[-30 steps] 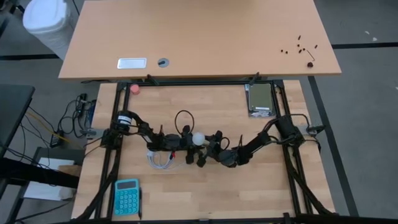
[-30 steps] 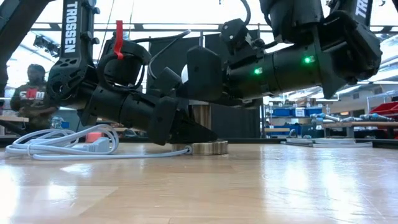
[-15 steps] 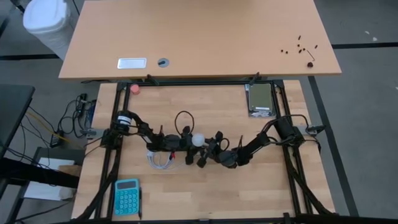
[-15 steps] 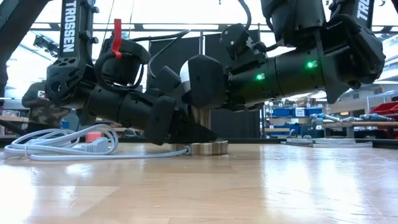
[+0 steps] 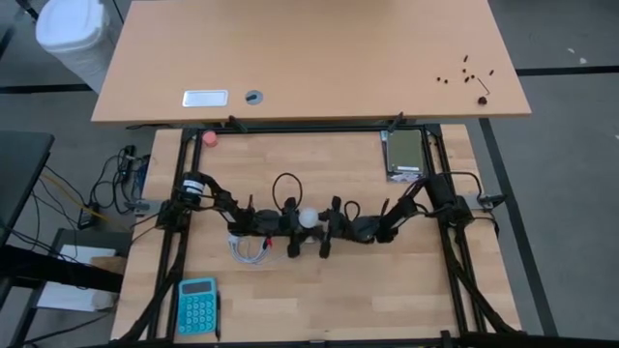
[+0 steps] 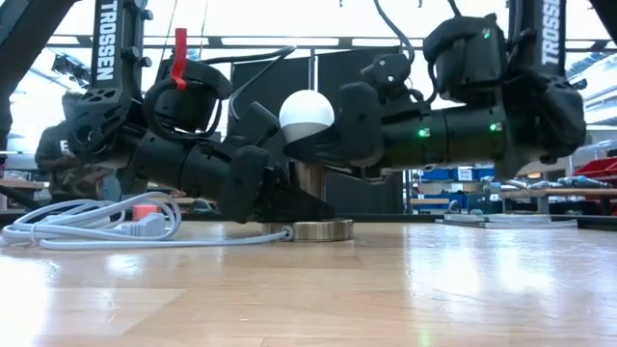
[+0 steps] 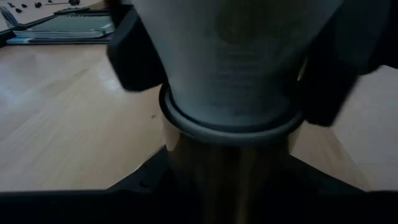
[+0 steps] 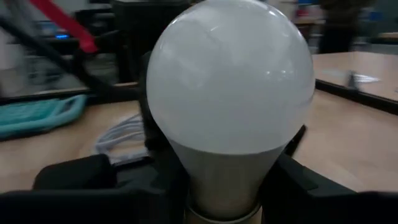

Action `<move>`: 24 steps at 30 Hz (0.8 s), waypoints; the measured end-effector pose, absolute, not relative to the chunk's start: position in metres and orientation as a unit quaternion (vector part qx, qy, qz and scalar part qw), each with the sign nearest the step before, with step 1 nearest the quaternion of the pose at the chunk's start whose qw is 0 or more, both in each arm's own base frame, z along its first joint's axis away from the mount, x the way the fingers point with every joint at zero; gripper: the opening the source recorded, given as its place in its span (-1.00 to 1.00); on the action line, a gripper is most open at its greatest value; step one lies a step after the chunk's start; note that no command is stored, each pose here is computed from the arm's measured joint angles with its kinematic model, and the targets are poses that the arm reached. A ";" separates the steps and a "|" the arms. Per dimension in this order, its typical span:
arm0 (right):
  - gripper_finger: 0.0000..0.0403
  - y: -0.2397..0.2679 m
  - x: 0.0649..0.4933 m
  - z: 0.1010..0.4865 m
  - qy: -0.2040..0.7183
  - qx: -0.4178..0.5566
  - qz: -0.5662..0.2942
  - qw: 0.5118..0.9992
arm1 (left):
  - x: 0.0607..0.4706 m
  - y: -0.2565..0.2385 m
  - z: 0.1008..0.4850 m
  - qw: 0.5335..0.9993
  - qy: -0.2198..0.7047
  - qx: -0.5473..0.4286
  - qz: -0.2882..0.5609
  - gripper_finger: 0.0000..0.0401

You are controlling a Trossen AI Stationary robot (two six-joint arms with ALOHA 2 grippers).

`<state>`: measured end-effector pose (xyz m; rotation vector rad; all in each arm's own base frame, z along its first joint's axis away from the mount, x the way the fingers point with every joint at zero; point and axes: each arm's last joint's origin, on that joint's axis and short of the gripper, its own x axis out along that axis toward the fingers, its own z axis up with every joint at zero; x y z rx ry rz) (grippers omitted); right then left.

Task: Screw lightbulb
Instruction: Remove the lightbulb from the lamp

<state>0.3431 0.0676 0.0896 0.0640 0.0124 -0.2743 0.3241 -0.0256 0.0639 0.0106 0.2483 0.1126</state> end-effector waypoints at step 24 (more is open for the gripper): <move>0.00 -0.026 0.345 0.090 0.025 0.092 0.225 0.970 | 0.325 -0.025 0.064 0.991 0.124 0.011 0.054 -0.09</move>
